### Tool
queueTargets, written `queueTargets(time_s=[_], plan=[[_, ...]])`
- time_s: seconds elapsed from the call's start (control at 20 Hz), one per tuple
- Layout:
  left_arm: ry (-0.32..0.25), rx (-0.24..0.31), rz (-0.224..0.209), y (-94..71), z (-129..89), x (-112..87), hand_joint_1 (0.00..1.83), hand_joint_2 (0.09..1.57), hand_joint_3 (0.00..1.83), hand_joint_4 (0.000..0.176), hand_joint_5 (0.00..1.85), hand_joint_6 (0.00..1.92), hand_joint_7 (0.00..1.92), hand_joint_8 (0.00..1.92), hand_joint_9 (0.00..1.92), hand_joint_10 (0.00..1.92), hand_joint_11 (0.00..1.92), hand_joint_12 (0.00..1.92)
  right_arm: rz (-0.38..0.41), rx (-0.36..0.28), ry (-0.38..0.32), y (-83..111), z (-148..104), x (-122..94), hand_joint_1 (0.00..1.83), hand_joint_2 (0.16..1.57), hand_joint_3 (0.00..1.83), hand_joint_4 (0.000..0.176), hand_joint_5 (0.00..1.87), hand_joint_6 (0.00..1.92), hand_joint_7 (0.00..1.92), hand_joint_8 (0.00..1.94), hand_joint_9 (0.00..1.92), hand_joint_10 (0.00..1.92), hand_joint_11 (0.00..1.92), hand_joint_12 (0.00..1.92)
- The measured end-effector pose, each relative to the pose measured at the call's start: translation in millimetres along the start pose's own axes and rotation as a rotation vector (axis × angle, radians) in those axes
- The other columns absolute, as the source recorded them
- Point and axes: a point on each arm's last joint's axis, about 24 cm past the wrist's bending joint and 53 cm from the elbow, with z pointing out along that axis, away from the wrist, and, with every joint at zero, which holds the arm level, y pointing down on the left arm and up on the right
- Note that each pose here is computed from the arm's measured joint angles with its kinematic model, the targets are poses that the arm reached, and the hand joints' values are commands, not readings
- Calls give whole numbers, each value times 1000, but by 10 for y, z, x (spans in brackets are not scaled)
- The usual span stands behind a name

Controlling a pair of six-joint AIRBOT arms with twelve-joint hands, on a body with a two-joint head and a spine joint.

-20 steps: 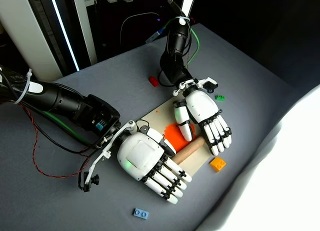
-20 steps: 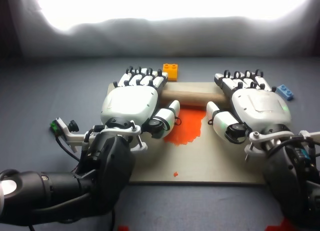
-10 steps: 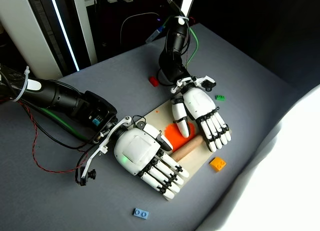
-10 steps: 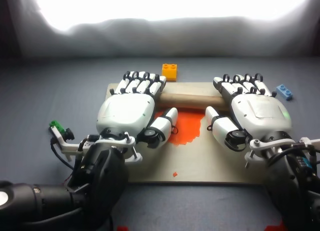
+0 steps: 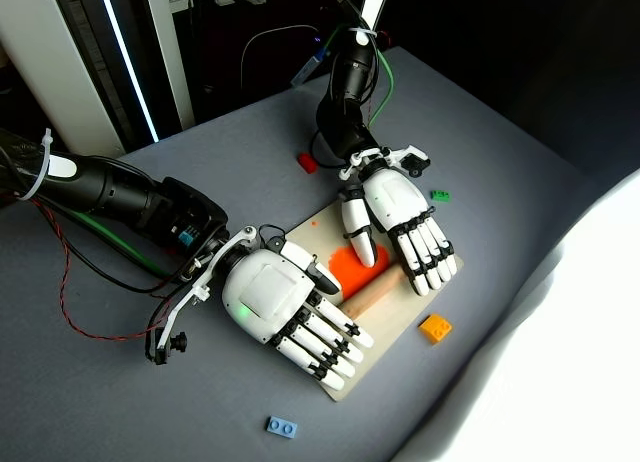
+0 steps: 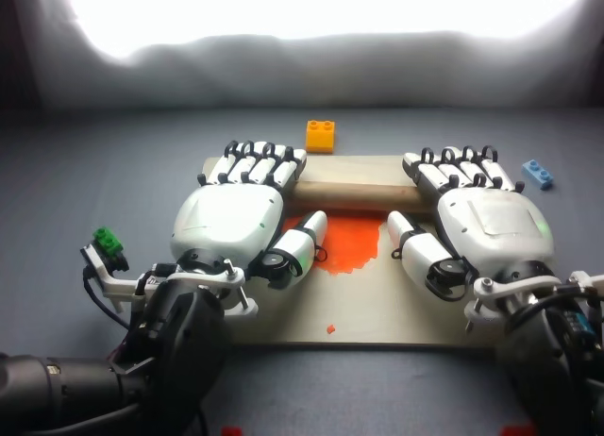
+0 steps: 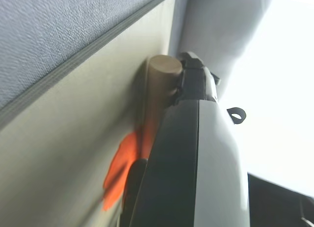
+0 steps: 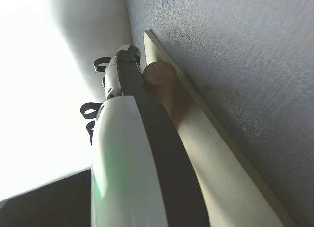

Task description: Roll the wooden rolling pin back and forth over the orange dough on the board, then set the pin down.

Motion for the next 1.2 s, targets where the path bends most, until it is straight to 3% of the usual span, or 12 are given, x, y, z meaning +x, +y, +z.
queueTargets(time_s=[0.35, 1.2], plan=[[12, -3, 7, 17, -76, -12, 0, 1571, 77, 0, 176, 0, 200, 1, 144, 1, 0, 260, -8, -1, -2, 16, -111, 27, 0, 1571, 97, 0, 240, 1, 273, 1, 187, 2, 0, 245], [57, 7, 35, -29, -263, -15, 0, 1571, 76, 0, 191, 2, 206, 3, 164, 5, 0, 354, -21, -2, -5, 30, -343, 85, 0, 1571, 93, 0, 262, 8, 289, 6, 213, 7, 0, 372]])
